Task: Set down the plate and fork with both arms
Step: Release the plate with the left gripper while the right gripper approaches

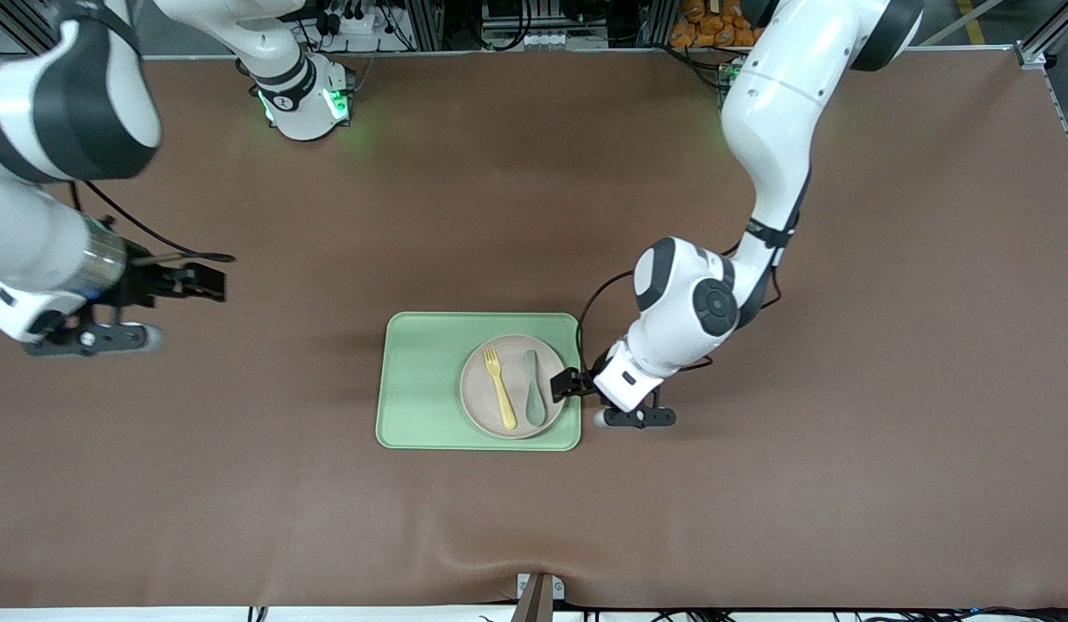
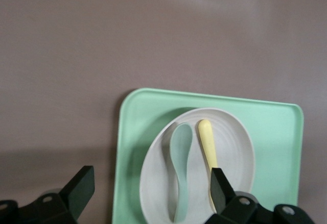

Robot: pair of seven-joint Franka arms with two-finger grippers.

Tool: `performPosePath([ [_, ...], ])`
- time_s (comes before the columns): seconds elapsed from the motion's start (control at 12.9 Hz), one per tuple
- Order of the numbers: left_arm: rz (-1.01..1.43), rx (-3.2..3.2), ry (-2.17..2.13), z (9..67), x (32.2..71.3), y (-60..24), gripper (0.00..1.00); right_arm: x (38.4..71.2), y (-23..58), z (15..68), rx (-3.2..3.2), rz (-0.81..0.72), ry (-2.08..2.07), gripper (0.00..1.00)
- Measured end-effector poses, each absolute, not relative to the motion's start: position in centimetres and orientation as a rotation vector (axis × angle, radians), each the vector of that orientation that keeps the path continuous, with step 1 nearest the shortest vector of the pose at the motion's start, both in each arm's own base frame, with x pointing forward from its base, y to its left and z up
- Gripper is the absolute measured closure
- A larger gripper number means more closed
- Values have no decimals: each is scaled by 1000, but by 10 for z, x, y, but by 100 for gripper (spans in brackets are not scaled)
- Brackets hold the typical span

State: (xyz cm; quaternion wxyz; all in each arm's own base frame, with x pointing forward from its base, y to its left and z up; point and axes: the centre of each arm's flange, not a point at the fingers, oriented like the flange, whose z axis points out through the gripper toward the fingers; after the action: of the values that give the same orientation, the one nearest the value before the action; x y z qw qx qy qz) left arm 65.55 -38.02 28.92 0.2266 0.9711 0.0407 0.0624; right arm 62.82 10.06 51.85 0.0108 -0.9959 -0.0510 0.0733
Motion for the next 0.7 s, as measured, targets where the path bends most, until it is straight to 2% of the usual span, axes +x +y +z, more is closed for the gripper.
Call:
performPosePath([
  [0.31,133,2740,60,379,659,-339,0,649,172,459,-3060,173,-183,0],
  [0.7,85,2882,86,470,654,-258,0,657,276,412,-3066,94,-141,1],
])
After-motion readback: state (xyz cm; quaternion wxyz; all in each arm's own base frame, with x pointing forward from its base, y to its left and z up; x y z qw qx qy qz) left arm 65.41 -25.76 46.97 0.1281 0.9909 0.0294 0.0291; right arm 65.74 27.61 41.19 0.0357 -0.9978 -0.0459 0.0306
